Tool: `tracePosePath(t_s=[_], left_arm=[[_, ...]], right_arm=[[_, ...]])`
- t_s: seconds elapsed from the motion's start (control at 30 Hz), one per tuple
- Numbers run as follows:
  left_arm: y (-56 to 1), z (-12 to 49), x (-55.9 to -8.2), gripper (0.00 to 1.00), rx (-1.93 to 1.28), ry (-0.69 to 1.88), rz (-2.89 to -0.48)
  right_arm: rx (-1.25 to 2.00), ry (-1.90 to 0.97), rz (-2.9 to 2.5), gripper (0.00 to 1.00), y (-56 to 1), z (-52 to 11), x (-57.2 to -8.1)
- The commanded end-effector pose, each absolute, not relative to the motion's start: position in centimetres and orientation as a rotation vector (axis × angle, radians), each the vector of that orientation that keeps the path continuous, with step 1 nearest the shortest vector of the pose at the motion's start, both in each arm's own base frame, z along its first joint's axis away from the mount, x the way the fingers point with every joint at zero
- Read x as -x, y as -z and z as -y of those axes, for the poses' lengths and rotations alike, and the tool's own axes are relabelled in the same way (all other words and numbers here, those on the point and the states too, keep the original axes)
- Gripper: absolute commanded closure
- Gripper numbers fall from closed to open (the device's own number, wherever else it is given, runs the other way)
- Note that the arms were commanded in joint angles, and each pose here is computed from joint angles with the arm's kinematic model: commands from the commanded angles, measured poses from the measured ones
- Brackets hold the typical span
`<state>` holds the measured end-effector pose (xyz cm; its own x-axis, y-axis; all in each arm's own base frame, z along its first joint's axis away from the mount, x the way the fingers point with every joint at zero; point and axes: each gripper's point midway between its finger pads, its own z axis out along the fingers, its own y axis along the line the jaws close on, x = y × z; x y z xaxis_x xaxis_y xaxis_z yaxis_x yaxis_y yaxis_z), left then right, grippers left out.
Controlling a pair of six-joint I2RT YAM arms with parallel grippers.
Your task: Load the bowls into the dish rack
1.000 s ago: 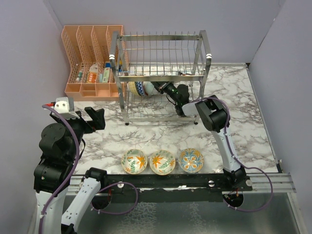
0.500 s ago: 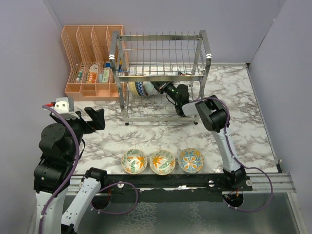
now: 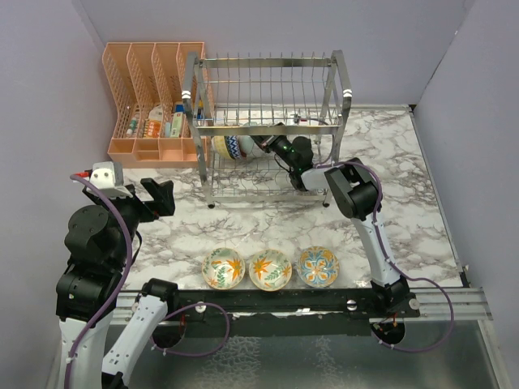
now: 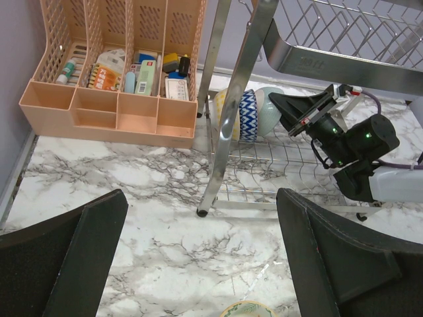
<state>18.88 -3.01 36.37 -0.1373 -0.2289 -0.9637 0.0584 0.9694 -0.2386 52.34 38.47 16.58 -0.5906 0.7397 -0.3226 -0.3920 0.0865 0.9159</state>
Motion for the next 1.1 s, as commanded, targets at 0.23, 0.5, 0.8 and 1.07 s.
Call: tracePosePath(t_s=[0.23,0.5,0.8,1.07], left_arm=[[-36.5,2.7,-18.7,0.01,0.13,0.23,-1.687],[-36.4,2.8,-18.8,0.01,0.131,0.237,-1.686],[-36.4,2.7,-18.7,0.01,0.136,0.235,-1.688],[-36.4,2.9,-18.9,0.01,0.133,0.243,-1.686]], right_arm=[[-0.335,-1.528,-1.502,0.99,-17.8,-37.0,-53.0],[-0.305,-1.552,-1.53,0.99,-17.3,-37.5,-53.0],[-0.357,-1.514,-1.569,0.93,-15.6,-36.5,-52.9],[-0.329,-1.5,-1.587,0.79,-15.7,-36.6,-53.0]])
